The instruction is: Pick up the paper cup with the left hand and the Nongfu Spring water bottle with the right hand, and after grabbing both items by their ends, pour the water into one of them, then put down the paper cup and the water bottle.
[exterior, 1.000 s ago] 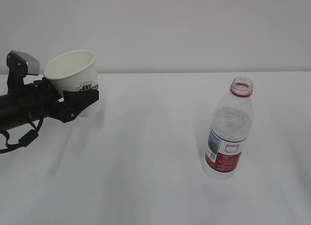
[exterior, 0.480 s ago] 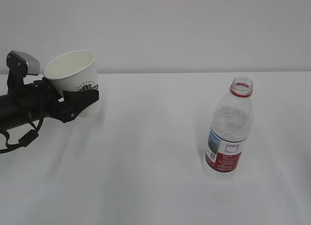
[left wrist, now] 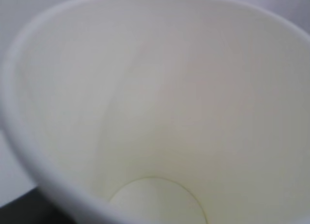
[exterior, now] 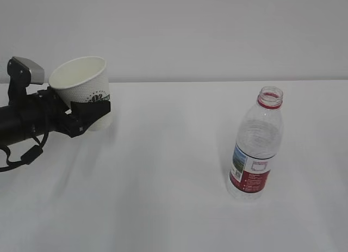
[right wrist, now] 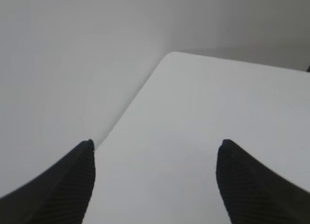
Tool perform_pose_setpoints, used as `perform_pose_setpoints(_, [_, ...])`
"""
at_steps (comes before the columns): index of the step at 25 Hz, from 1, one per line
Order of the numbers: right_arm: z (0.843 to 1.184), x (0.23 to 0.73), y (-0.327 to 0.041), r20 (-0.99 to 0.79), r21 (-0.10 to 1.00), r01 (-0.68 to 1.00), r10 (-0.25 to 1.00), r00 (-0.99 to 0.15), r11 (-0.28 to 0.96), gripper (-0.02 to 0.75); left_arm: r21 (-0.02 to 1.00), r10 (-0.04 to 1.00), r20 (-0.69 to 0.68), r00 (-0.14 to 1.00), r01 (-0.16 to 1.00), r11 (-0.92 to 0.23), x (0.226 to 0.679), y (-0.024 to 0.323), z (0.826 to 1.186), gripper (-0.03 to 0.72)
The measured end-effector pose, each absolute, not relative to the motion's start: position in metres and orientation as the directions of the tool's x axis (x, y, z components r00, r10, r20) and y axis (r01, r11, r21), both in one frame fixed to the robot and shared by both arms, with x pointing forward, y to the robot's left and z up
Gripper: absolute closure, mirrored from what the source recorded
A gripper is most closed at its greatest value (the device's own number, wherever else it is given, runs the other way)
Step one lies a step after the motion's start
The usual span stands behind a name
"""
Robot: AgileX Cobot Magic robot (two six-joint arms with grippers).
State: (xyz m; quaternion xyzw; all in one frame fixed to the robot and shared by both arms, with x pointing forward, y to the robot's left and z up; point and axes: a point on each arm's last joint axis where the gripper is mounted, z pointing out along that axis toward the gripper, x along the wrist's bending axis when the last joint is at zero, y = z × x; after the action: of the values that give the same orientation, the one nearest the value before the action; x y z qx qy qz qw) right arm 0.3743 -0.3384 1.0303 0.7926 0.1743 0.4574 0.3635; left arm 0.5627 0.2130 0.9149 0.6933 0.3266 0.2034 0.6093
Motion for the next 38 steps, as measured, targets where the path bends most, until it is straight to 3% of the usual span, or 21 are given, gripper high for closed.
perform_pose_setpoints(8, [1.042, 0.377, -0.339, 0.390, 0.902, -0.022, 0.792, 0.470, -0.431, 0.150, 0.978, 0.701, -0.116, 0.704, 0.205, -0.044, 0.563, 0.213, 0.915, 0.158])
perform_pose_setpoints(15, [1.048, 0.380, -0.335, 0.195, 0.974, 0.028, 0.892, 0.408, -0.226, 0.151, 0.978, 0.701, -0.116, 0.704, 0.205, -0.044, 0.563, 0.213, 0.915, 0.158])
perform_pose_setpoints(21, [1.043, 0.382, -0.325, -0.003, 0.989, 0.141, 0.960, 0.278, -0.038, 0.151, 0.977, 0.674, -0.102, 0.732, 0.201, -0.071, 0.560, 0.211, 0.914, 0.158])
perform_pose_setpoints(33, [1.026, 0.382, -0.309, -0.138, 0.957, 0.267, 0.988, 0.073, 0.114, 0.150, 0.975, 0.650, -0.097, 0.754, 0.202, -0.089, 0.558, 0.209, 0.913, 0.158])
perform_pose_setpoints(38, [1.025, 0.382, -0.308, -0.055, 0.962, 0.273, 0.995, 0.083, 0.030, 0.150, 0.975, 0.650, -0.097, 0.754, 0.202, -0.089, 0.558, 0.209, 0.913, 0.158])
